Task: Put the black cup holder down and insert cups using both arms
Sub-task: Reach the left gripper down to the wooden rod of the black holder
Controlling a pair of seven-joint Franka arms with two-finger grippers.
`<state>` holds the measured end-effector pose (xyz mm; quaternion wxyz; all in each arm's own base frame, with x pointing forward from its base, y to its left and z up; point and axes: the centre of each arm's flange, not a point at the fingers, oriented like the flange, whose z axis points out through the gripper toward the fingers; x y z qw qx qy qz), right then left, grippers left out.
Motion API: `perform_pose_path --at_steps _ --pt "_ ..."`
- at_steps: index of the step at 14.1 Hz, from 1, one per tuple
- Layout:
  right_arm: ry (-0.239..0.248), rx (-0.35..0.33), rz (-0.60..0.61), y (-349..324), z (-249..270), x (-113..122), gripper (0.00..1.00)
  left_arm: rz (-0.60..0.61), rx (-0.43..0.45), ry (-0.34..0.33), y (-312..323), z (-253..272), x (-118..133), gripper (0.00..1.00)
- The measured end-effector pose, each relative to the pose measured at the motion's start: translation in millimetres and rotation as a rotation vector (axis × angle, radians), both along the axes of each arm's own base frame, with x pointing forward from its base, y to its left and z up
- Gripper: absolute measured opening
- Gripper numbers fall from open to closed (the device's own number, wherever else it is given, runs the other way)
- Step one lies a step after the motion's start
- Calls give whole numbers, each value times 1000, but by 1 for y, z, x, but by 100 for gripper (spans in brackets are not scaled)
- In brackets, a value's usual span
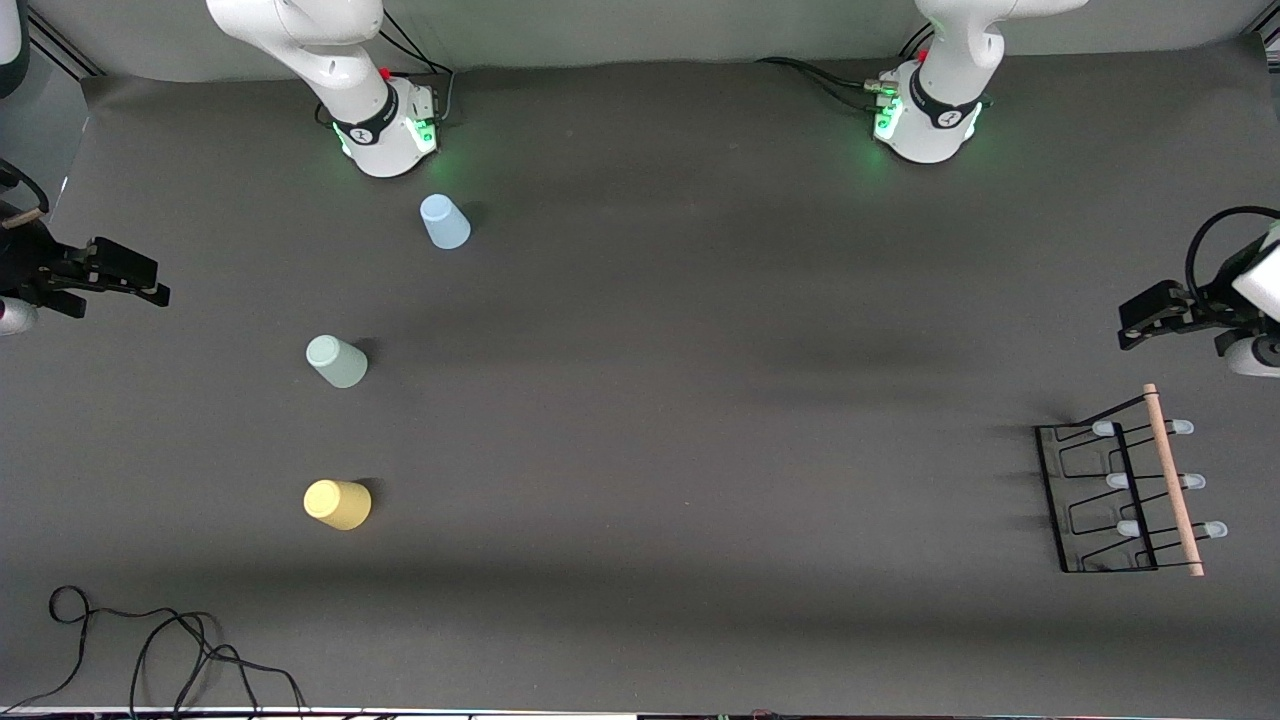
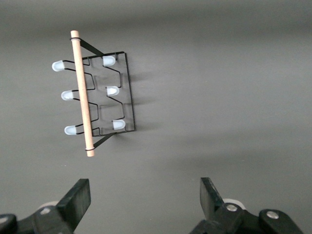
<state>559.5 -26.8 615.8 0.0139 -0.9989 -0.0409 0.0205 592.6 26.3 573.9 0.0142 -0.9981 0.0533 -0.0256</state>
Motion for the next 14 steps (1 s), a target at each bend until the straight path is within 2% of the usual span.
perform_pose_path --at_steps 3,7,10,11,14 --pt "1 -1 0 0 0 0 100 -4 5 -10 37 -24 14 100" --pt "2 -1 0 0 -1 0 100 13 11 14 103 -91 37 100" --pt "-6 -1 2 1 -1 1 100 0 8 25 109 -157 60 100" --pt "-8 -2 4 2 -1 1 100 -4 7 24 109 -179 68 96" --pt "-21 -2 13 7 -4 4 100 -7 8 14 113 -223 81 91"
